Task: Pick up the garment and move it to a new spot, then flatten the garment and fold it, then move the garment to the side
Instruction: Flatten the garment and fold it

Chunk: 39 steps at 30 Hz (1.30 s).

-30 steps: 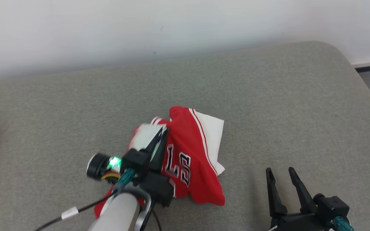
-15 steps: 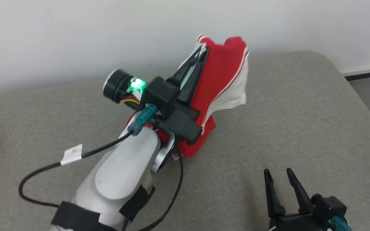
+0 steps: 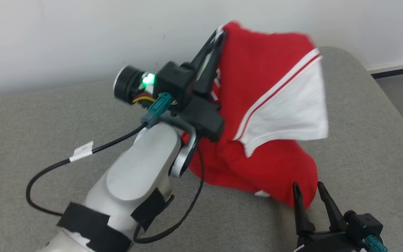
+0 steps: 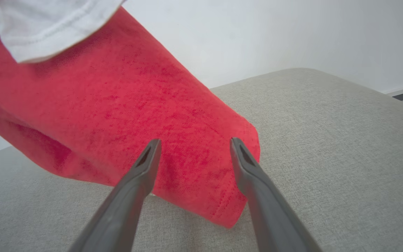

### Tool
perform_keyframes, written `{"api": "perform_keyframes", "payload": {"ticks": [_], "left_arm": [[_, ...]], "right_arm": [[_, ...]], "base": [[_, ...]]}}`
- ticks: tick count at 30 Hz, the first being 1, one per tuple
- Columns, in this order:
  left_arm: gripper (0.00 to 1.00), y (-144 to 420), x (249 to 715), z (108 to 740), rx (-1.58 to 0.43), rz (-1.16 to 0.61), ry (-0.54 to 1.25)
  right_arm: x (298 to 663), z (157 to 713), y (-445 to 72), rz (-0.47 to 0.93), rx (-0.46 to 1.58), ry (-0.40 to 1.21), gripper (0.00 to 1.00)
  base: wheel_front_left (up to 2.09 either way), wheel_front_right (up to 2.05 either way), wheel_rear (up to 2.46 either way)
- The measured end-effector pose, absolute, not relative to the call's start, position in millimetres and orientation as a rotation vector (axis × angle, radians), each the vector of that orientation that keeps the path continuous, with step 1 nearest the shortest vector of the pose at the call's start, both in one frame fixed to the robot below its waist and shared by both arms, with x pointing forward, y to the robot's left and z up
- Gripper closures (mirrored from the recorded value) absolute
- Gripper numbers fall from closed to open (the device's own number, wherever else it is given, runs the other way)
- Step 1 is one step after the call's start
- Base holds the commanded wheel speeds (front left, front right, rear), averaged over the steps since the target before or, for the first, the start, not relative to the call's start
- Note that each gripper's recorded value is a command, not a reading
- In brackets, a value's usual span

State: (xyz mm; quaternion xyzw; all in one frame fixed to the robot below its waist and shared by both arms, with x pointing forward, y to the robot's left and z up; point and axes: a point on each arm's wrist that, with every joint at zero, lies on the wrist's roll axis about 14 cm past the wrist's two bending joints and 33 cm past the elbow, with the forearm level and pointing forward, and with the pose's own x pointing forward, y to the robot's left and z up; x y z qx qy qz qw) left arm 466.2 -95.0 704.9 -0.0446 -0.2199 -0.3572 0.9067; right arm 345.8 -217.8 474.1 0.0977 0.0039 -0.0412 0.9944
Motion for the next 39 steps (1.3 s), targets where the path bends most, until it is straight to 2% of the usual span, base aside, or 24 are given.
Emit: {"api": "perform_keyframes", "payload": {"ticks": [10, 17, 24, 25, 26, 33, 39], "left_arm": [[1.0, 11, 499, 569, -0.084, -0.444, -0.123], [1.0, 84, 485, 503, -0.095, -0.256, 0.021], [1.0, 107, 460, 468, -0.122, -0.184, 0.104], [0.82, 109, 459, 468, -0.122, -0.18, 0.104], [0.0, 111, 458, 470, -0.126, -0.17, 0.097], [0.0, 135, 448, 501, -0.134, -0.106, -0.014], [0.0, 150, 424, 490, -0.134, -0.07, 0.004]], "right_arm": [[364, 467, -201, -0.027, 0.192, 0.031, 0.0], [374, 463, -191, 0.004, 0.186, 0.045, 0.0], [380, 459, -179, 0.042, 0.183, 0.057, 0.0], [381, 460, -177, 0.047, 0.184, 0.055, 0.0], [381, 461, -176, 0.05, 0.184, 0.053, 0.0], [377, 464, -171, 0.065, 0.188, 0.047, 0.0], [378, 465, -165, 0.082, 0.201, 0.043, 0.0]], "base": [[0.0, 0.0, 0.0], [0.0, 0.0, 0.0], [0.0, 0.0, 0.0], [0.0, 0.0, 0.0], [0.0, 0.0, 0.0], [0.0, 0.0, 0.0], [0.0, 0.0, 0.0]]}}
